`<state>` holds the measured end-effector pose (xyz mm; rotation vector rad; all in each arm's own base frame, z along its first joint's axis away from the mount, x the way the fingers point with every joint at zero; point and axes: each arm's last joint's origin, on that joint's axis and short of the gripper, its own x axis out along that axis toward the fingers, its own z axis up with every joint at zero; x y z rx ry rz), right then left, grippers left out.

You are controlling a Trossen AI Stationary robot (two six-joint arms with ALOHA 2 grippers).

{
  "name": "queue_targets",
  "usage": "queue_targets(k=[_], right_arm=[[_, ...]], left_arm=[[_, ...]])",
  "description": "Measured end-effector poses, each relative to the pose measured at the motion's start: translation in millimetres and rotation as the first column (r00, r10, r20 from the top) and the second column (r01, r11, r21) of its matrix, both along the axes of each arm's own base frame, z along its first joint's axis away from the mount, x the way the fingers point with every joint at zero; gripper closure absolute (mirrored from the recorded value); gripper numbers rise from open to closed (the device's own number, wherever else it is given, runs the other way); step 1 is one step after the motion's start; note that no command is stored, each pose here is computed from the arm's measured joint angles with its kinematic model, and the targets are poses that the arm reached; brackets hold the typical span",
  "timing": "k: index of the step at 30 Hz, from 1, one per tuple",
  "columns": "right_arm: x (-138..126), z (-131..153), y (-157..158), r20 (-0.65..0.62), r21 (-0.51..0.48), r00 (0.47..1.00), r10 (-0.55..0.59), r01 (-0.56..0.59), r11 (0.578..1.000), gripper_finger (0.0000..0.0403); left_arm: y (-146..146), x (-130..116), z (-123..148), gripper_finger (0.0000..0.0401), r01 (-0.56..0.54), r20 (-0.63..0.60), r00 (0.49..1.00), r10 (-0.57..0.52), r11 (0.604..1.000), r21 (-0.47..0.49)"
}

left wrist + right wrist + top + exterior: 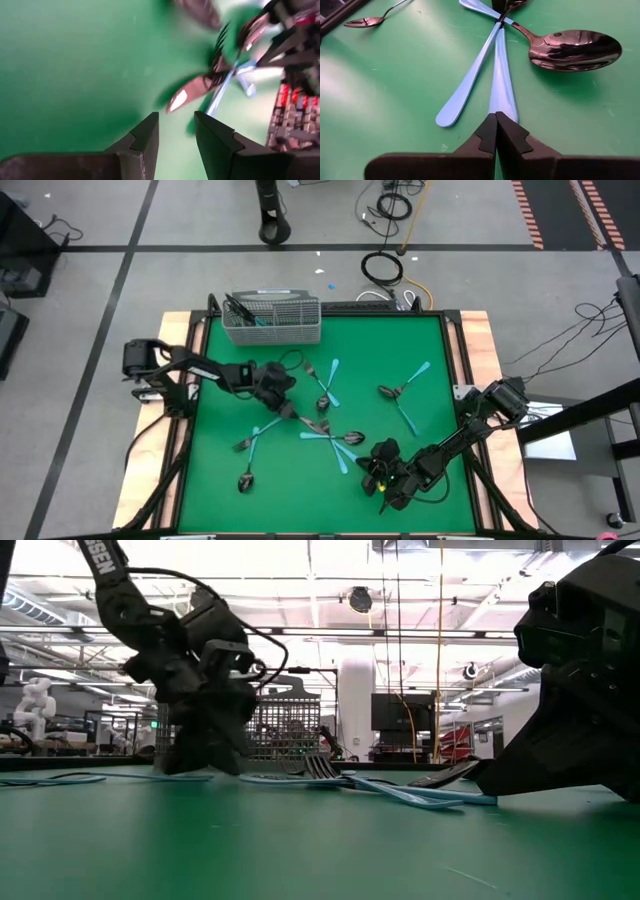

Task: Sort silverware
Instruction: Put the table knife into the silverware rack

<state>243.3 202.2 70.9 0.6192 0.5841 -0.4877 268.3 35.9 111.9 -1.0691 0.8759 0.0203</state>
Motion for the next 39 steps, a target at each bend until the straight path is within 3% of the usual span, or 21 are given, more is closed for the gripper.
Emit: queue_targets(k=[9, 20, 39], right_arm=[[0, 0, 0, 0.000, -0.001, 1.000, 0.001, -0.001, 1.000, 0.0403], [0, 0, 0, -0.001, -0.001, 1.000, -0.001, 0.001, 1.000, 0.0403], [0, 0, -1, -0.003, -0.006, 1.000, 0.004, -0.004, 1.000, 0.0403]], left_arm=[[10, 0, -2, 0.0276, -0.043, -0.005, 0.999, 0.043, 0.999, -0.030], [10, 18, -9, 0.0276, 0.004, -0.017, 1.000, -0.006, 0.997, -0.072], [2, 15, -13, 0.0276, -0.023, -0.125, 0.992, 0.012, 0.995, -0.093]])
